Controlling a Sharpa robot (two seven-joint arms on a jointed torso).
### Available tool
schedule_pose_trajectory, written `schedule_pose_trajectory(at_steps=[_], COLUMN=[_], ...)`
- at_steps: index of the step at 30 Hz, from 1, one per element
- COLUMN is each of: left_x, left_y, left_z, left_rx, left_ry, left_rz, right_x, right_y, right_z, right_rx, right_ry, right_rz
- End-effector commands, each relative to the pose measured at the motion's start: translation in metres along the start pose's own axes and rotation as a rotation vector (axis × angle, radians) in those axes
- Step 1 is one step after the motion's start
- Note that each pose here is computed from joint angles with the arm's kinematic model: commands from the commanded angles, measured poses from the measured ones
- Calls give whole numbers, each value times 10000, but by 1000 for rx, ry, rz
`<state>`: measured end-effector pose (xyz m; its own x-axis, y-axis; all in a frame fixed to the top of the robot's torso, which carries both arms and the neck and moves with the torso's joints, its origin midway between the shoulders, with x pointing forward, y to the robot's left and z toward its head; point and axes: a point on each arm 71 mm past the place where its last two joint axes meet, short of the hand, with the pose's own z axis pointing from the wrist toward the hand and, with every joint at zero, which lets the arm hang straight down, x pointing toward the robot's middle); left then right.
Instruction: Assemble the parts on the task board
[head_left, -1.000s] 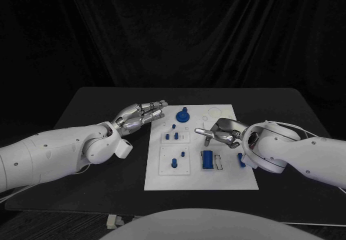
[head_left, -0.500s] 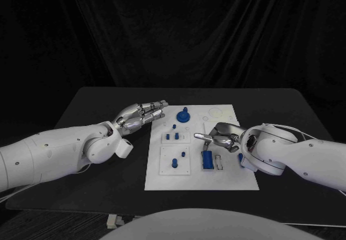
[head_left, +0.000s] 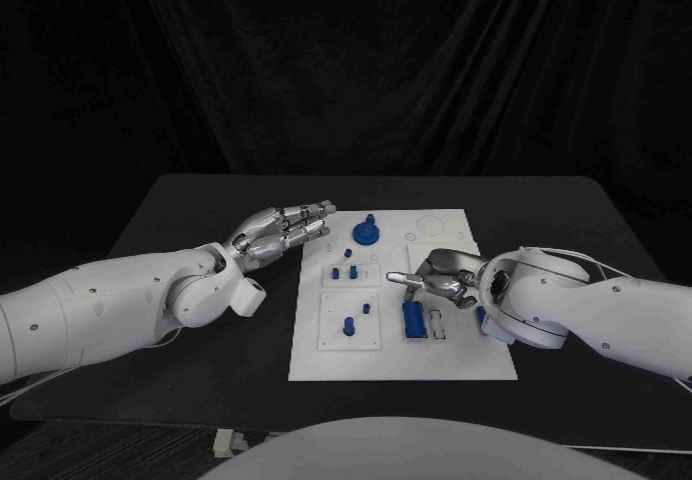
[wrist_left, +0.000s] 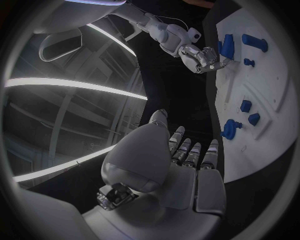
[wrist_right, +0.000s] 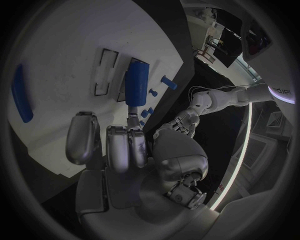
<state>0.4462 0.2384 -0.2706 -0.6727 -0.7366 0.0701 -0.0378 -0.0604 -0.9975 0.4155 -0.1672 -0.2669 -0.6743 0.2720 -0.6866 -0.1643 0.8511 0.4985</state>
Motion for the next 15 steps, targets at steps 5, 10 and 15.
schedule_pose_trajectory(at_steps=[5,10,15], left_x=[12,14,17], left_y=[-7,-5,-2], left_z=[-1,2,8], left_rx=[14,13,13], left_ry=[7,8,10], left_rz=[-15,-16,-17], right_x=[18,-15,-73], right_y=[-40,-30,6], right_z=[-10,-18,-52], right_rx=[15,-9,-67], right_ry=[-7,-51,-138], right_rz=[-2,12,38])
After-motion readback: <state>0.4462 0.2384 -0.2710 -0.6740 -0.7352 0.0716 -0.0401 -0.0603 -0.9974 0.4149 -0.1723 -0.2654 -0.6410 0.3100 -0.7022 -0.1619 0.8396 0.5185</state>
